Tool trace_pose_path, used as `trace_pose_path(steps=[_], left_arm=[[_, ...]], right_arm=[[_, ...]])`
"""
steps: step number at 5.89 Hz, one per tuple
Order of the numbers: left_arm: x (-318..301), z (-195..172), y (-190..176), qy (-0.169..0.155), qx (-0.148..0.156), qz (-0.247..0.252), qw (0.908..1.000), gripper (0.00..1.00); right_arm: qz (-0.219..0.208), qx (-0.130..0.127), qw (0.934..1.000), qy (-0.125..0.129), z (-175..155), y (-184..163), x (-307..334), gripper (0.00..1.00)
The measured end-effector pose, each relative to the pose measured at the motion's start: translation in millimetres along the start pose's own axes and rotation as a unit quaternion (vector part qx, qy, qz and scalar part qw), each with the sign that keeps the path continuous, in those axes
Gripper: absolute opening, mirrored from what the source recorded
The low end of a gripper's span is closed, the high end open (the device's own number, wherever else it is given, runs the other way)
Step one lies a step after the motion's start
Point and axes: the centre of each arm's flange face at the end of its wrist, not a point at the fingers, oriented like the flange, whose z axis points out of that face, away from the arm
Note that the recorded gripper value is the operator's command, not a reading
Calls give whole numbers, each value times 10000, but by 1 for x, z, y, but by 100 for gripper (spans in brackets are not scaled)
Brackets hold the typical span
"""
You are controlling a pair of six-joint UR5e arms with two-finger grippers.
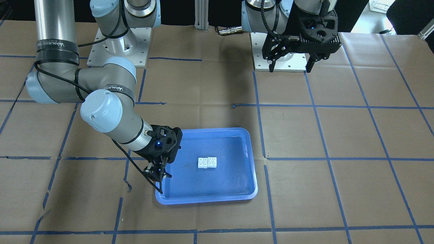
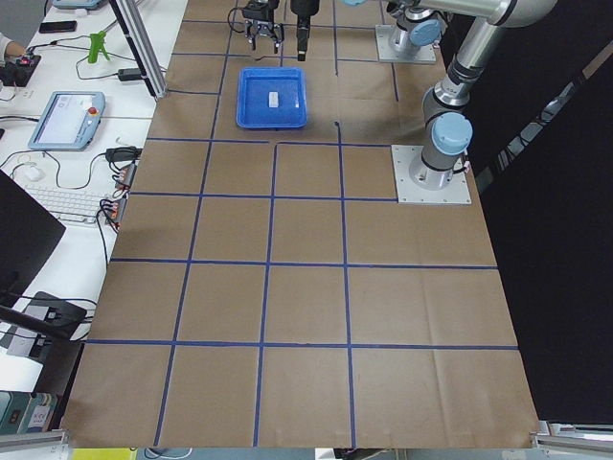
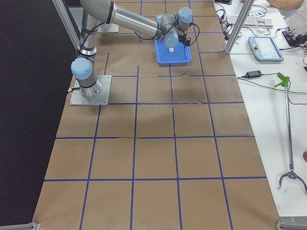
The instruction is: Assemble white blocks and place on blue tray
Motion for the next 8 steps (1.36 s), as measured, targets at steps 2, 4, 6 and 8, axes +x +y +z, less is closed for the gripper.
trace_pose_path(steps=[2, 4, 6, 8], left_arm=[[0, 0, 0, 0, 1, 0, 10000, 100], [0, 0, 0, 0, 1, 0, 10000, 100], [0, 0, 0, 0, -2, 0, 10000, 100], [0, 0, 0, 0, 1, 0, 10000, 100]], right_arm=[[1362, -650, 9881, 309, -66, 25, -25, 100], [3355, -927, 9350, 679, -128, 63, -45, 100], [4572, -961, 8771, 1114, -177, 85, -70, 100], [5178, -802, 8421, 1277, -209, 86, -93, 100]])
